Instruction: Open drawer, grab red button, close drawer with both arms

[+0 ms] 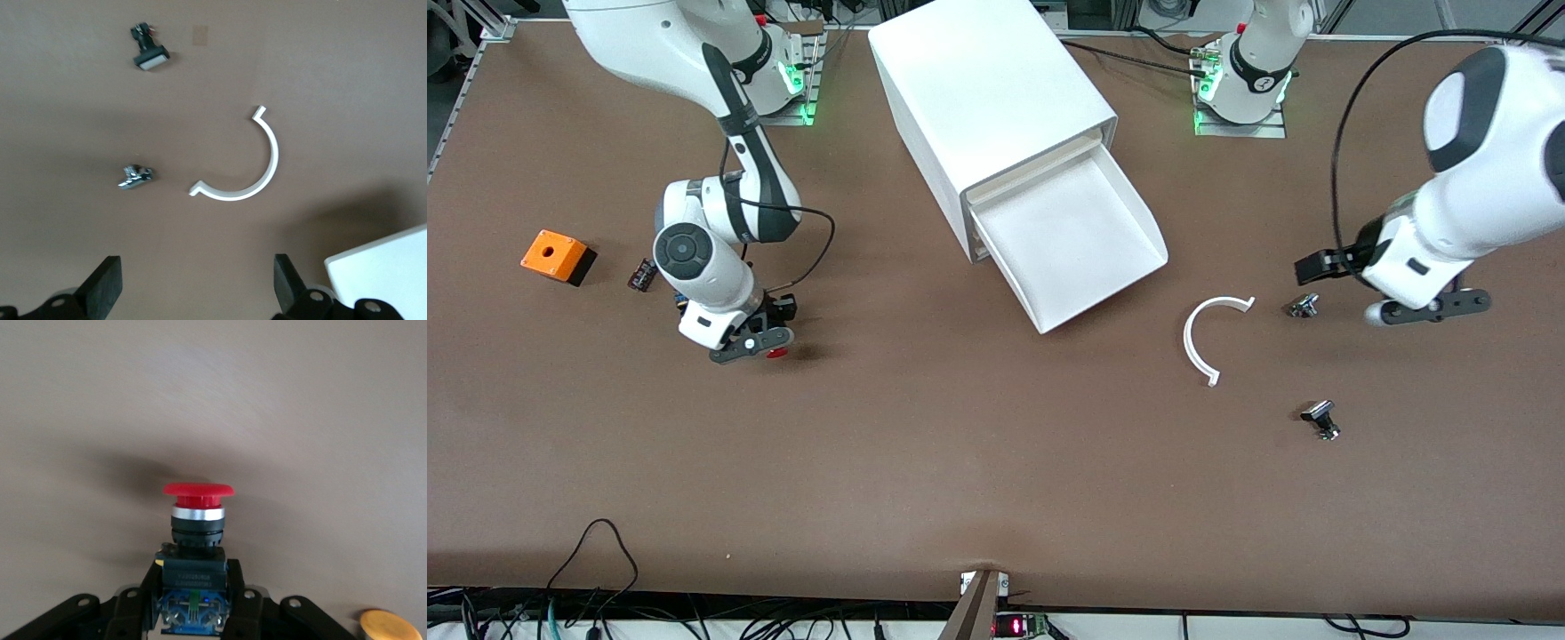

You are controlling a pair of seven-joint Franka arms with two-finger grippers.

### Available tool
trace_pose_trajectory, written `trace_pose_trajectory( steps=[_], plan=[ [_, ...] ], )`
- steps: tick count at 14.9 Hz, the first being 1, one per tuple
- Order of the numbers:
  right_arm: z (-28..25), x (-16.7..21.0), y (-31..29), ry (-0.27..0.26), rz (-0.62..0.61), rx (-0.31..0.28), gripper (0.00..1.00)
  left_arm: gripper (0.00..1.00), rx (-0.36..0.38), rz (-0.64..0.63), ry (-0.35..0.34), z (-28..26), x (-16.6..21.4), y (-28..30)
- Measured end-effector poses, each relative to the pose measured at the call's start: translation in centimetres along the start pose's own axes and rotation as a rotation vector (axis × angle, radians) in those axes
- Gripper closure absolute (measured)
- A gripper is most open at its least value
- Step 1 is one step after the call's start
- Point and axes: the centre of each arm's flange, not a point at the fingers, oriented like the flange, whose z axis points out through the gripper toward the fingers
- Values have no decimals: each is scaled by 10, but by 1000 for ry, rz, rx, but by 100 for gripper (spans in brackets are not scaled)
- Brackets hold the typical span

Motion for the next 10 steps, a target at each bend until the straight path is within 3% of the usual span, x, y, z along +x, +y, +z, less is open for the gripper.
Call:
trace_pose_trajectory(
  steps=[3,8,10],
  plan=[
    [22,-25,28,1,53,-2,59,0,-41,-93,5,34,-1,22],
    [22,-30,30,4,59,1,56,0,-94,-196,59,100,-12,63],
    [15,-28,31,15,61,2,41,0,-120,-235,81,125,-24,86]
  ],
)
